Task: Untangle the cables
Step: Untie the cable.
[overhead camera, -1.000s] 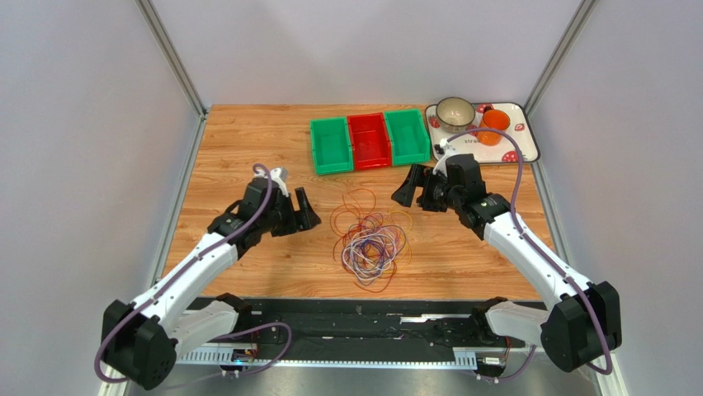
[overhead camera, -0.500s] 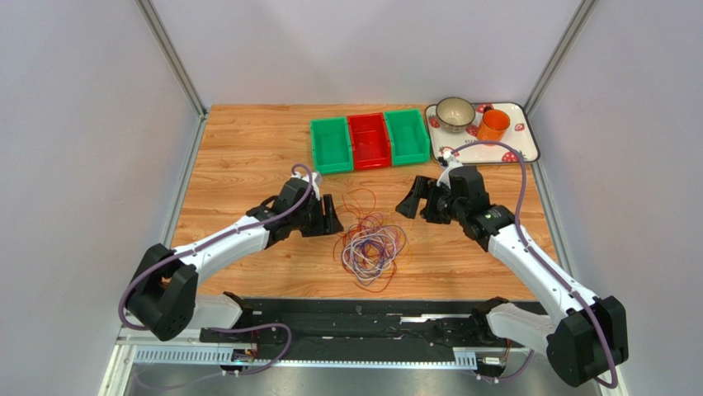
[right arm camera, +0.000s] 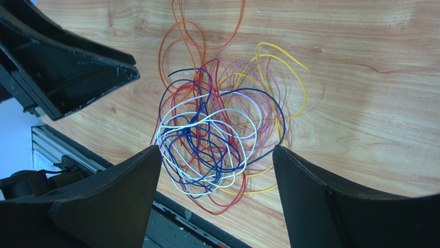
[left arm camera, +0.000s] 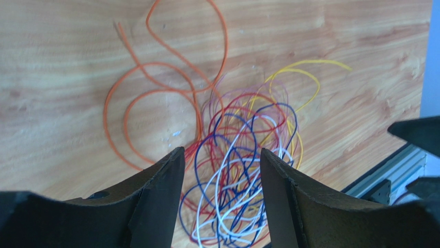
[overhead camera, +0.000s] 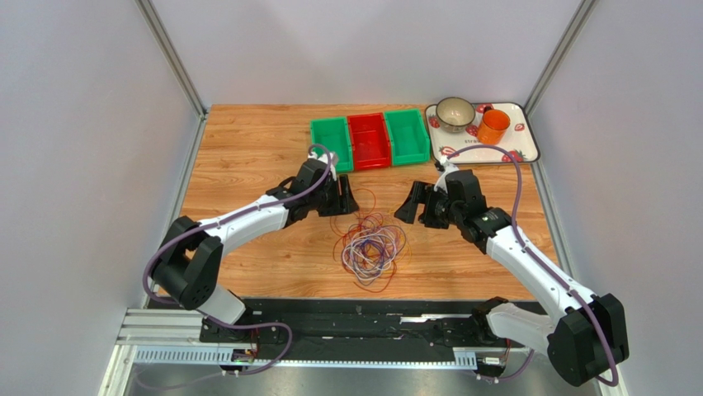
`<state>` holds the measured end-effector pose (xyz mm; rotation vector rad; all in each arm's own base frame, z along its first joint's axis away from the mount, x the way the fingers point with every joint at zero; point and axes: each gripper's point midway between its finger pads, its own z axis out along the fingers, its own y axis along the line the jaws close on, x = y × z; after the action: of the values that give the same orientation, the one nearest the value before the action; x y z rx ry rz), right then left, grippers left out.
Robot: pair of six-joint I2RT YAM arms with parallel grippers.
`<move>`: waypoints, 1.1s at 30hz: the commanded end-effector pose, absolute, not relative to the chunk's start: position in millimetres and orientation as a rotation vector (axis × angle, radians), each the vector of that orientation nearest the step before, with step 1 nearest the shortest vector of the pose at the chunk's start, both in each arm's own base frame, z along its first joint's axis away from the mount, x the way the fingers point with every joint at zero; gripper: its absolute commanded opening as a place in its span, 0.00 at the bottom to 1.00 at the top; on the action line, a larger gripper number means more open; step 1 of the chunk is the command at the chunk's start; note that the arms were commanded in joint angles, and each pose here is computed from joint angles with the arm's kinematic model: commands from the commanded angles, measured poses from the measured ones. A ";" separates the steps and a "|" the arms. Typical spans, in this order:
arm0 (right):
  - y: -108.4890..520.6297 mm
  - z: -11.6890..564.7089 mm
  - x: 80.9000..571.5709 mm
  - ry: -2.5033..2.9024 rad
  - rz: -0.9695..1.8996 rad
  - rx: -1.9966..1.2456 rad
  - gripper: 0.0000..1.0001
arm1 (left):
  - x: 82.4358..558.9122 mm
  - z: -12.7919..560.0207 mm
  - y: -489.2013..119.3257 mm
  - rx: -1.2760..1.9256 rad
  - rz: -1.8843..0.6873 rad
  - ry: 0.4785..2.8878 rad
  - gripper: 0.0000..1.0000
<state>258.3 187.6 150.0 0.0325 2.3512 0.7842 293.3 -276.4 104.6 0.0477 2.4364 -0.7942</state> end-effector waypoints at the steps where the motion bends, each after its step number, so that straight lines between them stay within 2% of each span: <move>1: 190.2 154.4 258.7 2.330 0.797 0.033 0.83 | 318.1 115.8 -293.4 0.065 -0.768 2.370 0.65; 9: 188.0 151.0 255.6 2.341 0.785 0.032 0.83 | 339.9 89.4 -295.4 -0.011 -0.594 2.427 0.64; 13: 187.8 150.0 256.0 2.345 0.780 0.030 0.83 | 350.4 85.7 -301.1 -0.036 -0.569 2.416 0.58; 16: 187.1 147.0 256.1 2.355 0.771 0.028 0.83 | 354.2 80.5 -308.8 -0.018 -0.569 2.425 0.40; 18: 186.4 146.1 257.1 2.355 0.763 0.030 0.83 | 353.1 70.7 -311.9 -0.004 -0.557 2.453 0.22; 20: 185.3 143.4 257.8 2.361 0.753 0.032 0.83 | 354.1 67.0 -314.7 -0.002 -0.551 2.464 0.15; 21: 185.4 142.4 258.0 2.366 0.749 0.035 0.83 | 352.4 65.0 -314.0 0.002 -0.545 2.476 0.05; 22: 185.4 140.1 258.2 2.373 0.745 0.034 0.83 | 352.8 67.6 -315.1 0.006 -0.548 2.473 0.00; 23: 185.5 138.9 258.0 2.380 0.744 0.032 0.83 | 352.4 71.6 -315.3 0.010 -0.550 2.467 0.00; 25: 185.9 139.4 259.2 2.383 0.745 0.036 0.82 | 350.7 83.5 -315.2 0.022 -0.551 2.447 0.00; 28: 187.4 146.3 261.2 2.375 0.748 0.026 0.82 | 349.3 135.0 -314.3 0.051 -0.575 2.354 0.00; 33: 184.2 173.8 267.5 2.316 0.726 0.020 0.82 | 340.6 252.0 -307.4 0.119 -0.674 2.150 0.00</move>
<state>256.8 182.5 137.3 0.0506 2.4093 0.7301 335.9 -304.5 117.2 0.0611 2.4355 -0.5427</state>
